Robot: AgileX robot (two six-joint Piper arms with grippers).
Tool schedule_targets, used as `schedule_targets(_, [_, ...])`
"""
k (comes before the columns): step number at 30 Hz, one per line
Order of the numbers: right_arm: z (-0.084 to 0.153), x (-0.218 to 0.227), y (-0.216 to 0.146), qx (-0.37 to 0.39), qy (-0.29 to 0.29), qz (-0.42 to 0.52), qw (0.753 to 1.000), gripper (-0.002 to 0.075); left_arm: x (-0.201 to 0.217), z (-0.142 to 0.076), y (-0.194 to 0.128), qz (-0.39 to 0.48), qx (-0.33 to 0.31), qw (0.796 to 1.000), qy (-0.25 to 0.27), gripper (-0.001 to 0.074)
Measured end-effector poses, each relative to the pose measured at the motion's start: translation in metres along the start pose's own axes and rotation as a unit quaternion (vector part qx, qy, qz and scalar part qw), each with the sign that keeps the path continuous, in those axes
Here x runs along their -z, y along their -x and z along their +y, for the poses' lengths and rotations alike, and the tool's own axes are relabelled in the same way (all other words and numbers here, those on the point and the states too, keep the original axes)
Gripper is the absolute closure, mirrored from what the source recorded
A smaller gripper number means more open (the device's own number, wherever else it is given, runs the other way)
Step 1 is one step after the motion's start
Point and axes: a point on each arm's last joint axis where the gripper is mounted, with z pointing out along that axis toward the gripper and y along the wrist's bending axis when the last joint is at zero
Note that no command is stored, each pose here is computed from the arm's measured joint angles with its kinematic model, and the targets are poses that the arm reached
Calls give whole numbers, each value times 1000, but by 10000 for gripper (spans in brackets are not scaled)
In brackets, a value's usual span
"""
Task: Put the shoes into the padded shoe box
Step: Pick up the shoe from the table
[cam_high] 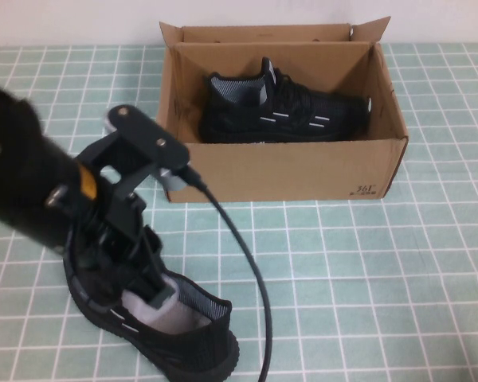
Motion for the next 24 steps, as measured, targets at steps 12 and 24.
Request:
schedule_targets(12, [0,0,0,0,0,0,1000,734,-41,15,14,80,-21,996,40,440])
schedule_targets(24, [0,0,0,0,0,0,1000,734,-65,21,18,107,-29,992,53,438])
